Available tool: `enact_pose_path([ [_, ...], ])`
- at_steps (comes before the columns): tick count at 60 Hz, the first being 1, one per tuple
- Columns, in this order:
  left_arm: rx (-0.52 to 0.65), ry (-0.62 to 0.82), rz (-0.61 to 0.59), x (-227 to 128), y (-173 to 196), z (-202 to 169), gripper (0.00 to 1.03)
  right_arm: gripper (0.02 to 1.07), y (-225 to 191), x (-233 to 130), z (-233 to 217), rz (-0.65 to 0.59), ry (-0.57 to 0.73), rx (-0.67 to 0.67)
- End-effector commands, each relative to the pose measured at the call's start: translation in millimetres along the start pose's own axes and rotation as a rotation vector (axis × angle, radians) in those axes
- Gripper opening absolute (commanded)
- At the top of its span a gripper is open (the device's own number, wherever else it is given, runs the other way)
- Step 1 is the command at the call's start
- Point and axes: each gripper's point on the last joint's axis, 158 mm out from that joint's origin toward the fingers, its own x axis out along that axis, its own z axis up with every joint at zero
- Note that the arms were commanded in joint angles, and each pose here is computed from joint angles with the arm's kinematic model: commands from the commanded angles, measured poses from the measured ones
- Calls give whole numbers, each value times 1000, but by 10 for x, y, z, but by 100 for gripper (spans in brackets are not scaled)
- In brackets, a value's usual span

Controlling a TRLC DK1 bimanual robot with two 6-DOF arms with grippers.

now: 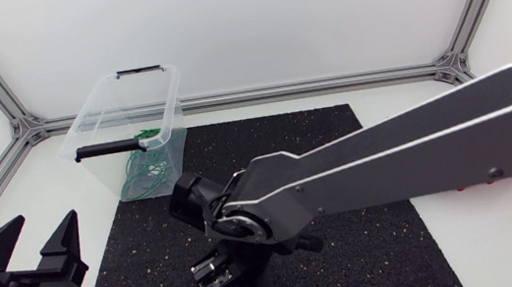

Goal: Take a green cable tie from the red box, thread the tail through the head to close it, then place it in the transparent bin on the left.

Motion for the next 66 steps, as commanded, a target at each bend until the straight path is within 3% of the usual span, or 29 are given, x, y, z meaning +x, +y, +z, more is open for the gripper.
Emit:
enact_pose_path([
  [1, -5, 76, -4, 20, -7, -282, 99, 26, 20, 120, -25, 14, 29, -38],
  [18, -5, 76, -4, 20, -7, -282, 99, 16, -42, 126, -101, 10, 72, 38],
  [36, -5, 76, -2, 20, -3, -282, 99, 16, -369, -74, -223, -132, 124, 273],
  [51, -5, 76, -4, 20, -7, -282, 99, 16, -564, -28, -412, -201, 210, 526],
  [66, -5, 78, -1, 20, 0, -286, 99, 20, -410, 85, -439, -200, 271, 593],
])
